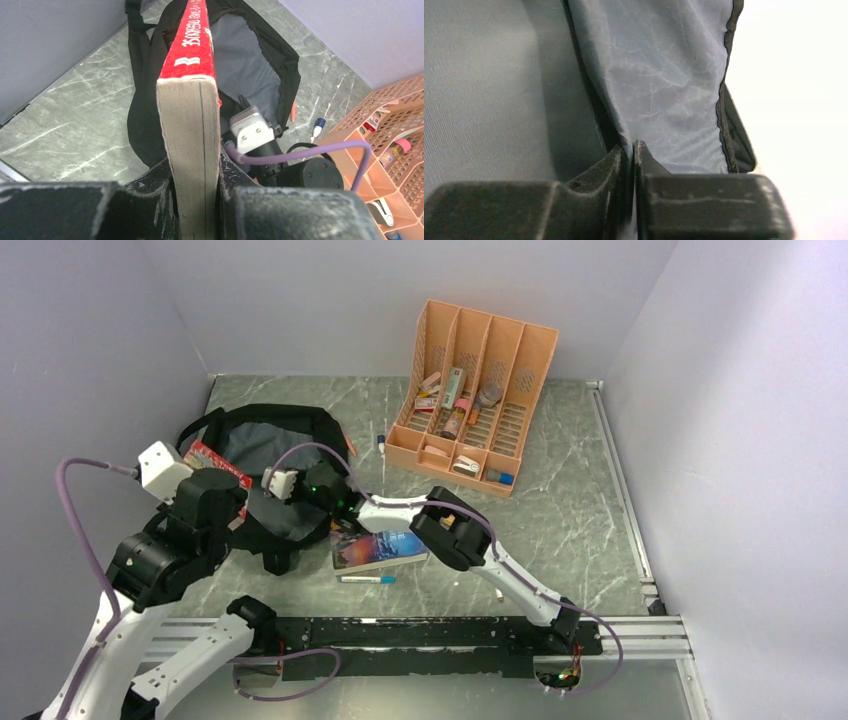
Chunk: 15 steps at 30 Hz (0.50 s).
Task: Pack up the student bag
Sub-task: Place the book in the student bag.
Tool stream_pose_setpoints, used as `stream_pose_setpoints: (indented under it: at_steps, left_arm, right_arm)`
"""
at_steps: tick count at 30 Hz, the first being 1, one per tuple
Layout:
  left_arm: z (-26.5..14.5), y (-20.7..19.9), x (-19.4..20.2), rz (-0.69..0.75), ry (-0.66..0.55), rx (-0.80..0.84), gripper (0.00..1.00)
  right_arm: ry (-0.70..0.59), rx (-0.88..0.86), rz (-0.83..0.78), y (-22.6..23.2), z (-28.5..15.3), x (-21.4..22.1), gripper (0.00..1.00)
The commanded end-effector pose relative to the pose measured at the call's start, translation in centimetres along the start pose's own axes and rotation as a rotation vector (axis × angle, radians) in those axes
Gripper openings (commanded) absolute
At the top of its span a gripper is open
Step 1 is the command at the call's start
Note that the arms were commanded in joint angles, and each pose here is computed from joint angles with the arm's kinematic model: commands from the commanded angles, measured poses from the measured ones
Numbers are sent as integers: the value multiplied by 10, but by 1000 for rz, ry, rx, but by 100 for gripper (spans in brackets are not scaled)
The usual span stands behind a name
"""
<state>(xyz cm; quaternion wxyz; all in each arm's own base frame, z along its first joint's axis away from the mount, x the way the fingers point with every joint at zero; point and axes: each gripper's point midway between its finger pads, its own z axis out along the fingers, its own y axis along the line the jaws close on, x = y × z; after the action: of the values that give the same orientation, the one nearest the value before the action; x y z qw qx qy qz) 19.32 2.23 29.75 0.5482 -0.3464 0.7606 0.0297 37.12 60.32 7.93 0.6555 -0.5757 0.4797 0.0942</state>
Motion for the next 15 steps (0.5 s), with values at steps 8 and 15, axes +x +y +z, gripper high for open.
stream_pose_setpoints:
  at_steps: [8,15]
  left_arm:
    - [-7,1,4,-179,-4,79,5]
    - [-5,-21,16,-211,53,143,5]
  right_arm:
    - [-111,-121,310,-48,5,-57,0]
    - [-133,-127,362,-77,3,-78,0]
